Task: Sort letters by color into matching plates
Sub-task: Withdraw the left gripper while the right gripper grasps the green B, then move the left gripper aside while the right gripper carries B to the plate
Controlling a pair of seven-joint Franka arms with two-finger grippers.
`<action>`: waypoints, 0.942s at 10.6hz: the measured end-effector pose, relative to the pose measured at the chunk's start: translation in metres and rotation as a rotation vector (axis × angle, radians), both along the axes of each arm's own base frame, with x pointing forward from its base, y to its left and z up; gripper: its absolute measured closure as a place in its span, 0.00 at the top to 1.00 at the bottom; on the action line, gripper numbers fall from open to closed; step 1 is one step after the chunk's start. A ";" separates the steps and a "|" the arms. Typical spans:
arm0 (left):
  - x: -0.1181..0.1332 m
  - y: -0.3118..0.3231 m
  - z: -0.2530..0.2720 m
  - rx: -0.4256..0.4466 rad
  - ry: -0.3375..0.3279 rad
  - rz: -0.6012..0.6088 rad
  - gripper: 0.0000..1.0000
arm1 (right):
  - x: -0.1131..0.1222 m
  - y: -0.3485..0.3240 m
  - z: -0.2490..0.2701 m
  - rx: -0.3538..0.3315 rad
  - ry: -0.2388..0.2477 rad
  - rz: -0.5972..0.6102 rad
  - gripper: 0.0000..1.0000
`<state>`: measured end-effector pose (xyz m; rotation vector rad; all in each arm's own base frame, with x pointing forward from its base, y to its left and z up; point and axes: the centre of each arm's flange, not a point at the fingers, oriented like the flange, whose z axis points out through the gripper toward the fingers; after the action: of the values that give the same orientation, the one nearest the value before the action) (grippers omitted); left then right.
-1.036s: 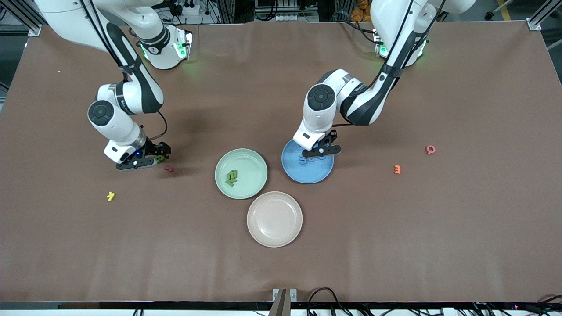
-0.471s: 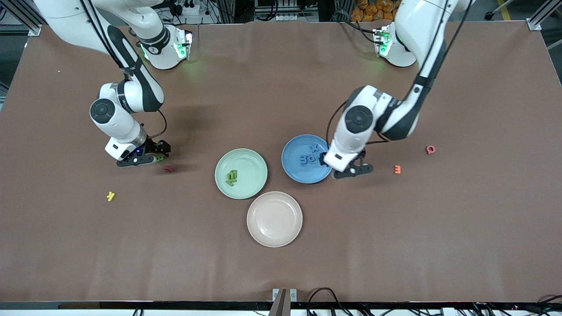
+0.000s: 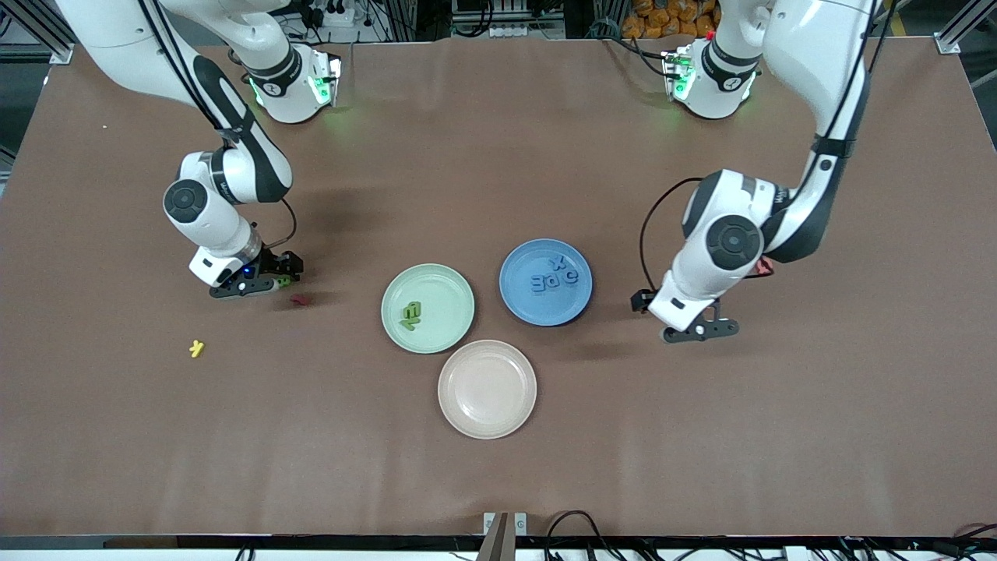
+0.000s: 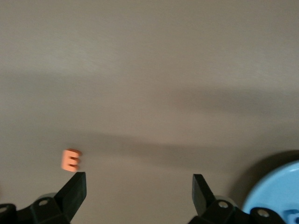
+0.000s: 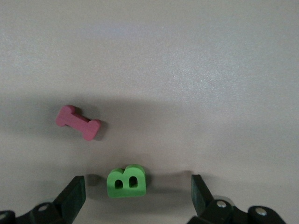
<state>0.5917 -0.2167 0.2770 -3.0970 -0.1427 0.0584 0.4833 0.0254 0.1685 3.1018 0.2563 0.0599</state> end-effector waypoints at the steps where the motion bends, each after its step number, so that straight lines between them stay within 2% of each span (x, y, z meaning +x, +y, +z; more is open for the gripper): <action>1: 0.006 0.017 0.002 -0.001 0.001 -0.011 1.00 | 0.000 0.000 0.000 0.000 0.000 0.001 0.97; 2: 0.012 0.037 0.005 -0.004 0.000 -0.022 1.00 | 0.000 -0.001 0.000 -0.001 0.000 -0.001 0.95; 3: 0.017 0.055 0.007 -0.006 0.000 -0.031 1.00 | 0.000 -0.002 0.000 -0.001 0.000 -0.003 0.85; 5: 0.024 0.083 0.011 -0.010 -0.003 -0.066 1.00 | 0.002 -0.003 0.002 0.000 -0.005 -0.005 0.54; 6: 0.028 0.097 0.019 -0.013 -0.015 -0.099 1.00 | 0.002 -0.004 0.002 0.001 -0.006 -0.005 0.54; 7: 0.030 0.107 0.031 -0.015 -0.032 -0.119 1.00 | 0.002 -0.004 0.003 0.001 -0.008 -0.006 0.46; 9: 0.030 0.113 0.057 -0.016 -0.064 -0.133 1.00 | 0.002 -0.004 0.003 0.001 -0.008 -0.006 0.44; 10: 0.028 0.114 0.072 -0.015 -0.070 -0.142 1.00 | 0.003 -0.005 0.005 0.001 -0.011 -0.007 0.36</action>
<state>0.6200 -0.1025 0.3489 -3.1151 0.0756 -0.0532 0.4862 0.0208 0.1739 3.1023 0.2444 0.0776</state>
